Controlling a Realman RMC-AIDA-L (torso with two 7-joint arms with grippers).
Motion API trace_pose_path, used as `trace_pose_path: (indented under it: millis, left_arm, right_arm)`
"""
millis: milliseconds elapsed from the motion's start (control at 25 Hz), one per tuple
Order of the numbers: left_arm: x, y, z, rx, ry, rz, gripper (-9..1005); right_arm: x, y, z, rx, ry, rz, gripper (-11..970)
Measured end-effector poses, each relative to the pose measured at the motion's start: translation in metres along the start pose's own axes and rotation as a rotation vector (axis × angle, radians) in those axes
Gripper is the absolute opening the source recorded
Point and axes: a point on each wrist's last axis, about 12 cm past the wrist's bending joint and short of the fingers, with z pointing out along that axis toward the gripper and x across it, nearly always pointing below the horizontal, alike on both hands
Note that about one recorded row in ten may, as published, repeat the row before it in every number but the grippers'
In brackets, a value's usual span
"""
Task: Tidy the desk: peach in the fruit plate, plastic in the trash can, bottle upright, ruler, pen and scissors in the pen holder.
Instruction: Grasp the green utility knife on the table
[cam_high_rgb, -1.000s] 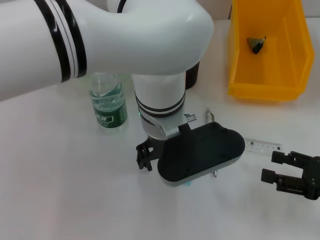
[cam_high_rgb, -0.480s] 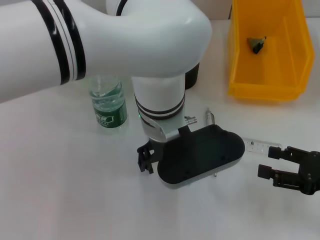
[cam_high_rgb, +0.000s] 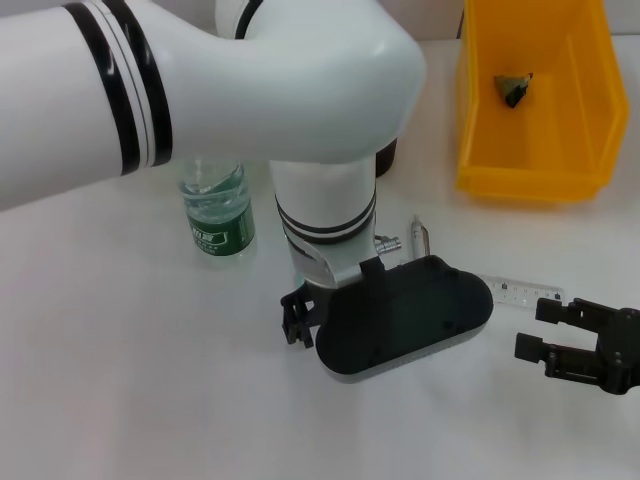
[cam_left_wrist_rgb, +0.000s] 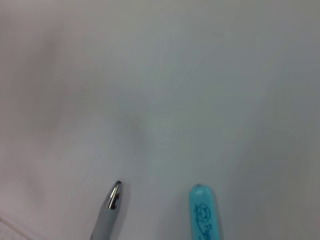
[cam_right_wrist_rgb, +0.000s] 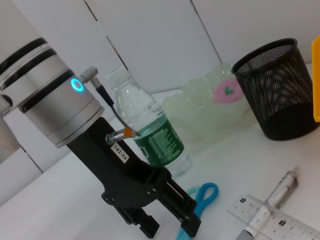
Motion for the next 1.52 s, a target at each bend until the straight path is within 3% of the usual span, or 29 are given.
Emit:
trace_pose_path:
  millis: [320,760,1520]
  left_arm:
    - [-0.001,-0.001,0.002,0.005,0.006,0.001,756]
    - [-0.004,-0.002,0.004,0.02,0.02,0.019,545]
    - [-0.012,0.001,0.001,0.014,0.016,0.044,529]
  right_arm:
    - [-0.001,0.0,0.002,-0.006,0.003,-0.004,811]
    - [-0.001,0.0,0.003,-0.011,0.003,0.004,811]
    - [0.0,0.0,0.005,-0.022,0.014,0.011,811]
